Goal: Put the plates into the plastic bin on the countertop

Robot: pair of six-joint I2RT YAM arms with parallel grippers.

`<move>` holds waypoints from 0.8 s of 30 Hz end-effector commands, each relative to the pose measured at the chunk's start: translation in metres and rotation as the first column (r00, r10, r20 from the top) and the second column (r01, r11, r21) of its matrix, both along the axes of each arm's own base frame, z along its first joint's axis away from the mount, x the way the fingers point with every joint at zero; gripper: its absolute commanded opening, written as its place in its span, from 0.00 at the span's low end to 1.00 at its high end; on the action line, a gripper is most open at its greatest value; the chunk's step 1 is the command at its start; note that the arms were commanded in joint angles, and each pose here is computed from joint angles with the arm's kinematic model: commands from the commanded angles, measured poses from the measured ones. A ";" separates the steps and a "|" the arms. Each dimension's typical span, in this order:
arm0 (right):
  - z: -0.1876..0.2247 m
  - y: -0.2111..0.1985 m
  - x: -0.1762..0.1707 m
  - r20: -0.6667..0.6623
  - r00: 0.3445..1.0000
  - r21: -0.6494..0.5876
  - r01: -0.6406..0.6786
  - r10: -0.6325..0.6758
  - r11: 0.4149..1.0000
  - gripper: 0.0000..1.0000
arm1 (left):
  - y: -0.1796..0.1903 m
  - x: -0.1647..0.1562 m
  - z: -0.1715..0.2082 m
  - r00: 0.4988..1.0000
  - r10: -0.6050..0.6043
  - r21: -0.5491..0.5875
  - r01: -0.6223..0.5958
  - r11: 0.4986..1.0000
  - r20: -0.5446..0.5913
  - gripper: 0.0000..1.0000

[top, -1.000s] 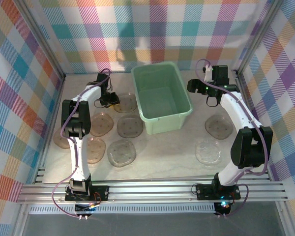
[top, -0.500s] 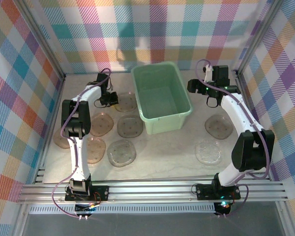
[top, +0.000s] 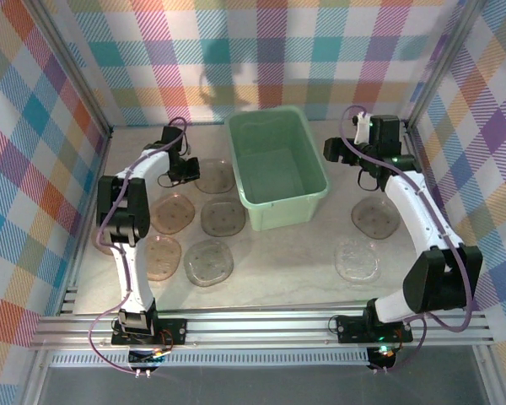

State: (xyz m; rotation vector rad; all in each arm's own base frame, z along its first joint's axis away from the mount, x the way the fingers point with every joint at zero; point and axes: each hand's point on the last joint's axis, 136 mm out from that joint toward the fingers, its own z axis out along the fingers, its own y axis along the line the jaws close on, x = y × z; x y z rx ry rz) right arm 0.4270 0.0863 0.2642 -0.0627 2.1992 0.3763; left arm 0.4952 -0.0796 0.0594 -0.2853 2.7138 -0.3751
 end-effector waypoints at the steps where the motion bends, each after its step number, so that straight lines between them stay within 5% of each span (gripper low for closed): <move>1: 0.016 0.013 -0.018 0.032 0.999 0.030 -0.043 0.042 0.999 0.90 | 0.009 -0.003 0.036 0.995 0.044 0.043 -0.048 0.998 0.088 0.00; 8: 0.046 0.036 -0.050 0.046 0.987 0.155 -0.162 0.157 0.975 0.90 | 0.030 -0.013 0.095 0.964 0.119 0.079 -0.141 0.987 0.239 0.00; 17: 0.083 0.066 -0.094 0.110 0.951 0.311 -0.309 0.289 0.899 0.87 | 0.048 -0.036 0.220 0.880 0.118 0.131 -0.198 0.971 0.459 0.00; 24: 0.102 0.104 -0.099 0.137 0.908 0.310 -0.419 0.396 0.853 0.82 | 0.004 -0.053 0.272 0.830 -0.001 0.002 -0.001 1.000 0.558 0.00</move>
